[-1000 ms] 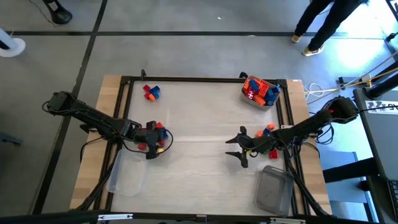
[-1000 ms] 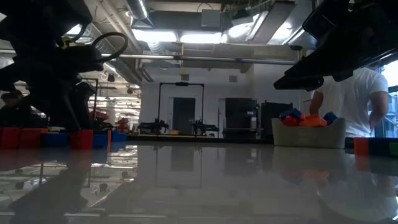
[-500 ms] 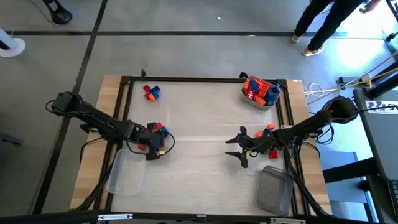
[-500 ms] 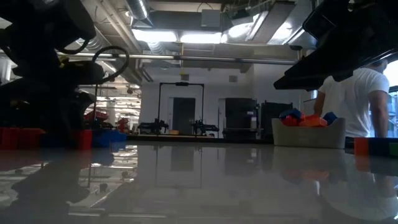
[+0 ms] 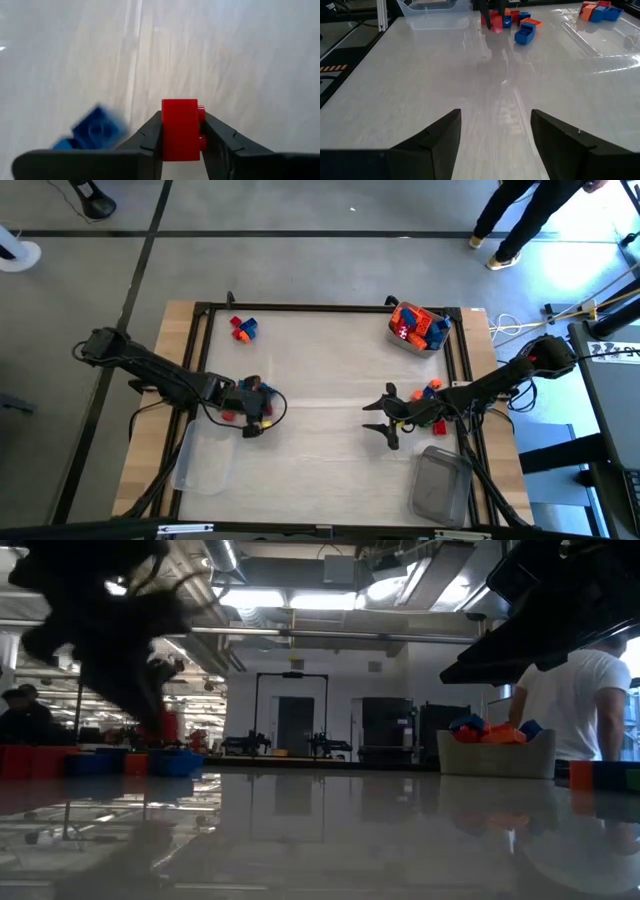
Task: Sort blocks by size
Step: Put the red game piece into the transparent bin
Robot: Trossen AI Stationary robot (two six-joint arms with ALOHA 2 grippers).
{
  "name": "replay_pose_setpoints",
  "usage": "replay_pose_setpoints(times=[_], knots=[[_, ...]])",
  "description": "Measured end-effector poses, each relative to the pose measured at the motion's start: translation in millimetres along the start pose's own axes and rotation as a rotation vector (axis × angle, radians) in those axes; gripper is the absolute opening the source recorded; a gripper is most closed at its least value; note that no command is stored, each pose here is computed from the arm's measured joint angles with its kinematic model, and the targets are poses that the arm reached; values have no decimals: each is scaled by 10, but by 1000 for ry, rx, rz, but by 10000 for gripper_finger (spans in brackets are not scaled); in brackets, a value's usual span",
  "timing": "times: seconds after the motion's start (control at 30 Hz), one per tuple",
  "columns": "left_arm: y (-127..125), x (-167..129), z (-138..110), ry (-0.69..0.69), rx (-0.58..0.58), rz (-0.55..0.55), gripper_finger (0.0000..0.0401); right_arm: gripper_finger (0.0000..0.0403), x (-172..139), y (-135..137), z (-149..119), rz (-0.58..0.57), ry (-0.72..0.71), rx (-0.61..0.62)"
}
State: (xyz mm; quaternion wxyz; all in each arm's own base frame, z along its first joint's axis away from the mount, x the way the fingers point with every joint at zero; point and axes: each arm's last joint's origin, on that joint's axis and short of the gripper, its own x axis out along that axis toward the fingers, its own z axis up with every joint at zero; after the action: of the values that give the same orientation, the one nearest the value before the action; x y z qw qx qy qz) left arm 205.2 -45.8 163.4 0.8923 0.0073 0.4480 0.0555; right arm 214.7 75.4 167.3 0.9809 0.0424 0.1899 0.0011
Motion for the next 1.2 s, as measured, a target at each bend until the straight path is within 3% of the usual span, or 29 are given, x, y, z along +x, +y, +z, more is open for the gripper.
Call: replay_pose_setpoints(times=[0.3,0.53,0.9,1.2], knots=[[-113,-565,507,-49,-107,-59,79,237,0,-1,-2,-1,2,-1],[-328,-949,643,-28,-160,-133,86,237,0,-3,-11,-3,12,-4],[-662,-1229,277,188,-325,-141,88,237,0,-10,-18,-22,16,-6],[-832,-1394,14,268,-340,-132,91,237,0,-10,-18,-22,16,1]])
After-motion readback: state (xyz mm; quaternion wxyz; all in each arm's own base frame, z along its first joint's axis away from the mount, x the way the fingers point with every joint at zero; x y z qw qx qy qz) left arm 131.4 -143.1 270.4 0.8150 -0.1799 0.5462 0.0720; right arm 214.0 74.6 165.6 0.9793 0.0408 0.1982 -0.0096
